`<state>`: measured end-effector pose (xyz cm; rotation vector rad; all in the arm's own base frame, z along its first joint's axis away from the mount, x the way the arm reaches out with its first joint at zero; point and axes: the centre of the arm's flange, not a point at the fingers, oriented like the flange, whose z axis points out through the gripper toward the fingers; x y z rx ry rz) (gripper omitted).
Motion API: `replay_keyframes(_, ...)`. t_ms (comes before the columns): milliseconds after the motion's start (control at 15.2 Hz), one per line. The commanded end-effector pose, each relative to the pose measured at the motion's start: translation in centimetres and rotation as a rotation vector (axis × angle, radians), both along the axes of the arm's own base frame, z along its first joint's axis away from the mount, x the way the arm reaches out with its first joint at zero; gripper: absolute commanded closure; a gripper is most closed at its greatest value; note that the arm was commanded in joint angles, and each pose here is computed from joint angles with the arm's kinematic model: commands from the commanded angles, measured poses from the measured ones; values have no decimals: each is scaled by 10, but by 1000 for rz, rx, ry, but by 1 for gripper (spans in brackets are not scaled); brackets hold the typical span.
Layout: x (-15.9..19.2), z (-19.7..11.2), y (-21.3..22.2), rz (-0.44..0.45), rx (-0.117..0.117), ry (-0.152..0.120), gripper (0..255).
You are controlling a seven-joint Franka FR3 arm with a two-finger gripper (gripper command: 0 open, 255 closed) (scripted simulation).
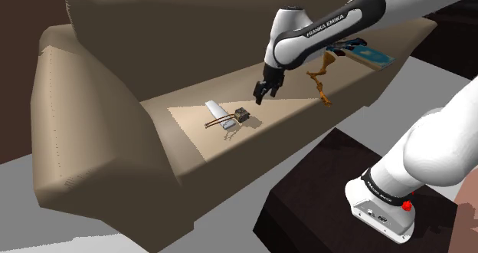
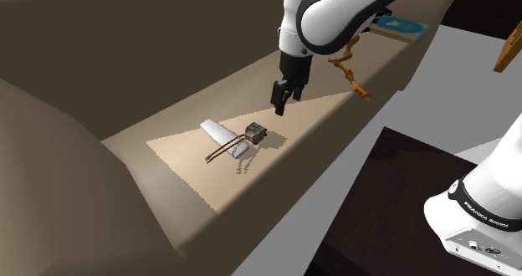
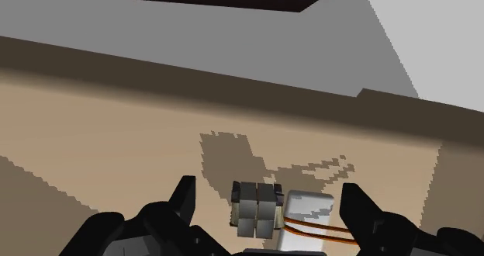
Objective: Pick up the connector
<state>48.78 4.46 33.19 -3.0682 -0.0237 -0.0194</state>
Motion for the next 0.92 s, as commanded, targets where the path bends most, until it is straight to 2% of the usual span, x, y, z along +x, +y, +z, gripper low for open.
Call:
replay_keyframes(0, 14, -22, 5, -4, 1, -6, 0)
replay_keyframes(594, 81, -114, 19, -19, 3, -24, 0)
replay_keyframes(858, 81, -135, 19, -19, 3, -24, 0)
